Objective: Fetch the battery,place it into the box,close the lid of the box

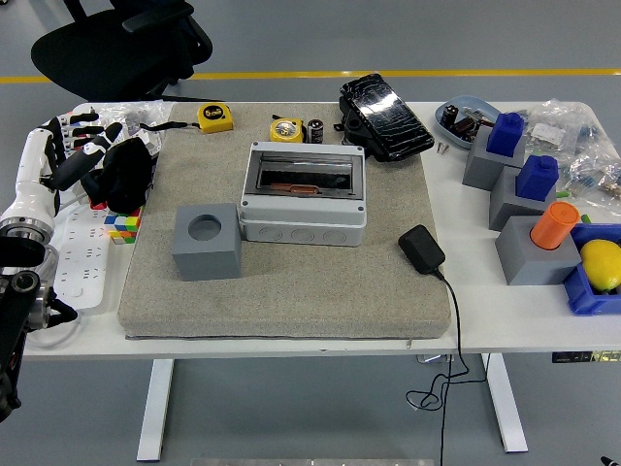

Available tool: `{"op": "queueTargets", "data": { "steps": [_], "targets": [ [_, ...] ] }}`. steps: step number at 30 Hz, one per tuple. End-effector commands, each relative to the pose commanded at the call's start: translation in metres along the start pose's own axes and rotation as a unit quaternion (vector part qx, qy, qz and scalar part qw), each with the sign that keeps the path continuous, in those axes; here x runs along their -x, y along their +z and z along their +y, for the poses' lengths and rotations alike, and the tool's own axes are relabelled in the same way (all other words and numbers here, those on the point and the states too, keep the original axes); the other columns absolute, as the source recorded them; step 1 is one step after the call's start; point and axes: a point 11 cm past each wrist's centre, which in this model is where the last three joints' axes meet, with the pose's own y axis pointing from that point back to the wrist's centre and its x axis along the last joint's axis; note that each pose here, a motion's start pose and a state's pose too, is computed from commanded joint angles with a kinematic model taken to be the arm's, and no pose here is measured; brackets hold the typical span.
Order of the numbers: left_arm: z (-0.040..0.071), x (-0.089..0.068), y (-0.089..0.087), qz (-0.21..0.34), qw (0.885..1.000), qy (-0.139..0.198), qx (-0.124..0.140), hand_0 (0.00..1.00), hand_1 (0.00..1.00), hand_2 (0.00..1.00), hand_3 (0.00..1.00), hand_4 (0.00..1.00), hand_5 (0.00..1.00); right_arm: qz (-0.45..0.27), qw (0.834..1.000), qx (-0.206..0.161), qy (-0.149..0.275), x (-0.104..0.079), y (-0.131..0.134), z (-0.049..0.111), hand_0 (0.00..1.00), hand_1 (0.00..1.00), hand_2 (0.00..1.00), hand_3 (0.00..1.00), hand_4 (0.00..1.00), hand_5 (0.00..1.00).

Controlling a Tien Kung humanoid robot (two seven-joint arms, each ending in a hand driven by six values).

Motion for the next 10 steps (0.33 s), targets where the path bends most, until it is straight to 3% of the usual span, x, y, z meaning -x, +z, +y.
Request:
{"op": "queueTargets", "data": {
  "steps": [10],
  "targets": [
    [0.0019,0.0007,-0.0024,0.0,1.0,-0.002,-0.003,0.551,0.642,0.641,0.669,0.988,0.515,-0.001,1.0,0.002,0.0,-0.0003,0.0028,-0.0001,0.579,0.631,0.66,0.557,0.95,0.496]
  ]
}}
